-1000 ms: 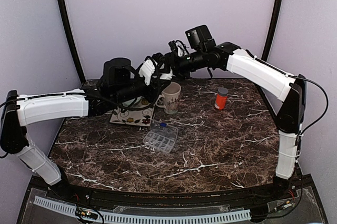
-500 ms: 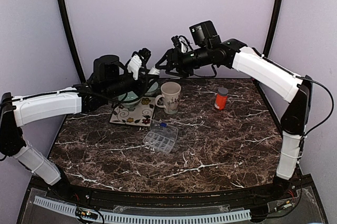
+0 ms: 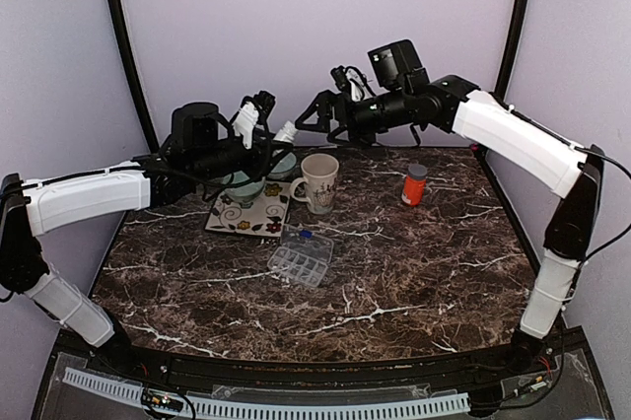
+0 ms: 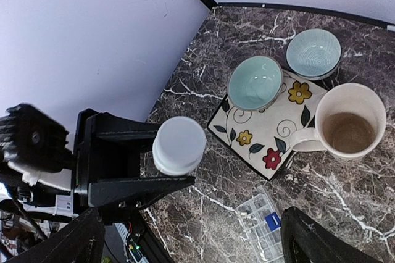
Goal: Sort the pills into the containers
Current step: Screw the lid of the pill bottle onto the pill bottle.
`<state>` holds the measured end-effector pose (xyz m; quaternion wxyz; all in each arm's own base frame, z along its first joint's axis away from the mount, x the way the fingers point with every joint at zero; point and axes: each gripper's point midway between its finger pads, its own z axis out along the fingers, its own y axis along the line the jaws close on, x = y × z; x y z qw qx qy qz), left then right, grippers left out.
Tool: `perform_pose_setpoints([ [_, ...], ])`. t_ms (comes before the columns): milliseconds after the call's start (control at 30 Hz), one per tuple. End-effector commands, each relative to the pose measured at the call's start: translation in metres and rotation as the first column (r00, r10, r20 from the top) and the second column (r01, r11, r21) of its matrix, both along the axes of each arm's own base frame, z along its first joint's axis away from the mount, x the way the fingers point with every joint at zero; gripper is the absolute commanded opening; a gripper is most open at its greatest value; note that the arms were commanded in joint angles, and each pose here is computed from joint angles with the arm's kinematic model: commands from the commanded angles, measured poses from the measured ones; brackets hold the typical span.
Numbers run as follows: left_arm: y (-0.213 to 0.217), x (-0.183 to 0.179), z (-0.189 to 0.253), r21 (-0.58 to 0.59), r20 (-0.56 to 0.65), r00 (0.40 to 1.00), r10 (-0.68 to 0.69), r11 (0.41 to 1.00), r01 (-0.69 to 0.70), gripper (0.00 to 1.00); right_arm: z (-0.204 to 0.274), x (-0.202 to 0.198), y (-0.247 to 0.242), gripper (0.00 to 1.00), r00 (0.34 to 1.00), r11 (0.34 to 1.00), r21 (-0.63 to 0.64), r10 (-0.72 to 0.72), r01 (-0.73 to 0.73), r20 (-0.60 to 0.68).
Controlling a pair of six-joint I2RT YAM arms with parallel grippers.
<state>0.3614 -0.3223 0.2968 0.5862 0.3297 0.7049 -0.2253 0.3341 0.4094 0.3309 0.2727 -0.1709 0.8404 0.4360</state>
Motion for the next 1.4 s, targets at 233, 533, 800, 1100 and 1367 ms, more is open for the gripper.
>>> perform_pose_setpoints([
  [233,0.019,-0.018,0.041,-0.196,-0.049,0.982,-0.183,0.966,0.171,0.00,0.084,-0.007,-0.045,1.00,0.932,0.946,0.323,-0.117,0.000,0.343],
  [533,-0.005,-0.054,0.049,-0.283,-0.154,0.834,-0.530,0.832,0.476,0.00,0.089,-0.024,-0.052,0.99,0.893,0.935,0.329,-0.034,-0.129,0.448],
  [800,-0.017,-0.070,0.051,-0.377,-0.253,0.675,-0.693,0.713,0.591,0.00,0.065,-0.020,-0.033,0.82,0.864,0.989,0.119,0.010,-0.082,0.504],
  [1100,-0.019,-0.073,0.051,-0.464,-0.294,0.561,-0.773,0.629,0.623,0.00,0.057,-0.028,-0.021,0.68,0.862,0.992,0.059,0.065,-0.109,0.502],
  [1367,-0.020,-0.074,0.053,-0.504,-0.303,0.503,-0.810,0.584,0.637,0.00,0.043,-0.035,-0.003,0.63,0.882,0.980,0.049,0.151,-0.193,0.446],
])
